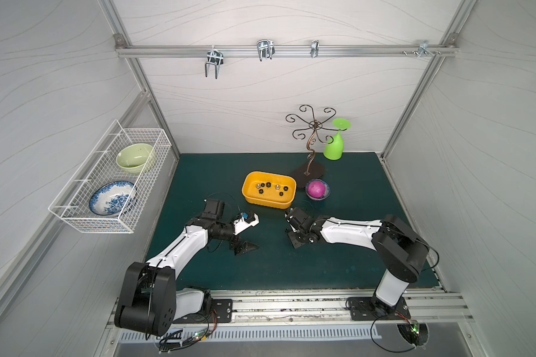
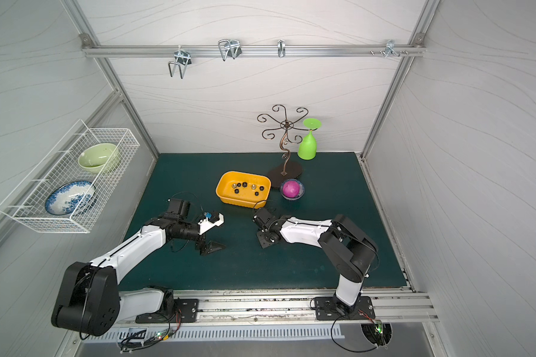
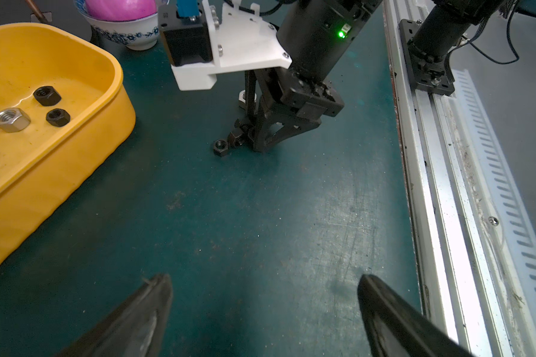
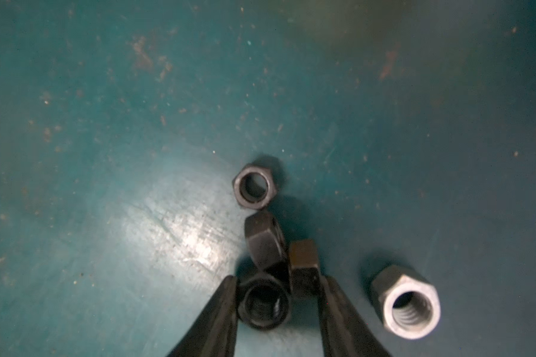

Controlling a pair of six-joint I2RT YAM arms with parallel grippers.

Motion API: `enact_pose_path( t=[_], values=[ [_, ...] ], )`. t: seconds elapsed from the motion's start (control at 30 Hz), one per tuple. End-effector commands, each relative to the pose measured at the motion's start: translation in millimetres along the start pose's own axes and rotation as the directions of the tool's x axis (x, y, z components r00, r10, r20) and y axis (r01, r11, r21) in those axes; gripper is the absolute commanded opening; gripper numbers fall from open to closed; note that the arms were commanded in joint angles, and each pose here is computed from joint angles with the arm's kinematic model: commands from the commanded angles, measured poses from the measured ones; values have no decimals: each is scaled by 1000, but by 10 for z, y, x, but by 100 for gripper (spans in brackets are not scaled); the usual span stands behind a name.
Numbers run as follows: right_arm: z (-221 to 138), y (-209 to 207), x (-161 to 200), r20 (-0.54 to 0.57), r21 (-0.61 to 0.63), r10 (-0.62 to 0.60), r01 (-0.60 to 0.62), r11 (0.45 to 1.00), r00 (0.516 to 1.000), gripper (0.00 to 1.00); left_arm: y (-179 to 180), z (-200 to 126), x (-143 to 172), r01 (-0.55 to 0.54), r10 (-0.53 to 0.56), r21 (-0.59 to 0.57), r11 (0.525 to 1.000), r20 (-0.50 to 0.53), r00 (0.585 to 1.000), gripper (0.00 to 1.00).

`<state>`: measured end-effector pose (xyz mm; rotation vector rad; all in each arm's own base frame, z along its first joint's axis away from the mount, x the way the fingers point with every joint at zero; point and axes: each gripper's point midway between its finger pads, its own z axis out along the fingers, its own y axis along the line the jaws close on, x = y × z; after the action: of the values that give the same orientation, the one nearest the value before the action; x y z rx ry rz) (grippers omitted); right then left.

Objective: Put the nuts on the desktop into the storage box
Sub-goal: Pick up the nut from the center of the board.

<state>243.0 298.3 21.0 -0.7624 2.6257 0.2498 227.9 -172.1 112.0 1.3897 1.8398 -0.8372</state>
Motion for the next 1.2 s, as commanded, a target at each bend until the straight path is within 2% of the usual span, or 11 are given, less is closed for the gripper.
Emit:
enact_pose_path(
  t=[0.0,0.27,0.37,0.6,0.67,0.87,1.03,1.1,1.17],
  values=[
    [114,23,106,-45,-4,-7,7,1000,999,39,-18,4,0,-16,16,13,1000,-5,1000,98],
    [60,72,131,-62,-29,4,-6,1000,998,35,-25,-2,-10,-17,17,16,1000,-6,1000,98],
    [27,114,129,-61,-39,-3,0,999,998,30,-31,-4,-15,-16,16,18,1000,-5,1000,98],
    [-7,199,142,-63,-33,-47,45,998,997,27,-37,-9,-19,-20,20,18,1000,-5,1000,98],
    [-9,212,140,-62,-33,-57,55,998,996,21,-36,-10,-17,-20,21,17,1000,-6,1000,98],
    [-38,230,127,-59,-33,-66,64,997,996,20,-46,-13,-19,-22,22,20,1000,-5,1000,98],
    [-93,198,139,-63,-18,-70,69,997,996,31,-57,-13,-15,-23,23,25,999,-5,1000,98],
    [-107,181,154,-70,-11,-73,73,997,995,42,-57,-11,-10,-23,23,25,999,-6,1000,98],
    [-110,182,179,-79,-14,-74,73,997,994,48,-61,-13,-9,-24,25,26,999,-7,1000,98]
  ],
)
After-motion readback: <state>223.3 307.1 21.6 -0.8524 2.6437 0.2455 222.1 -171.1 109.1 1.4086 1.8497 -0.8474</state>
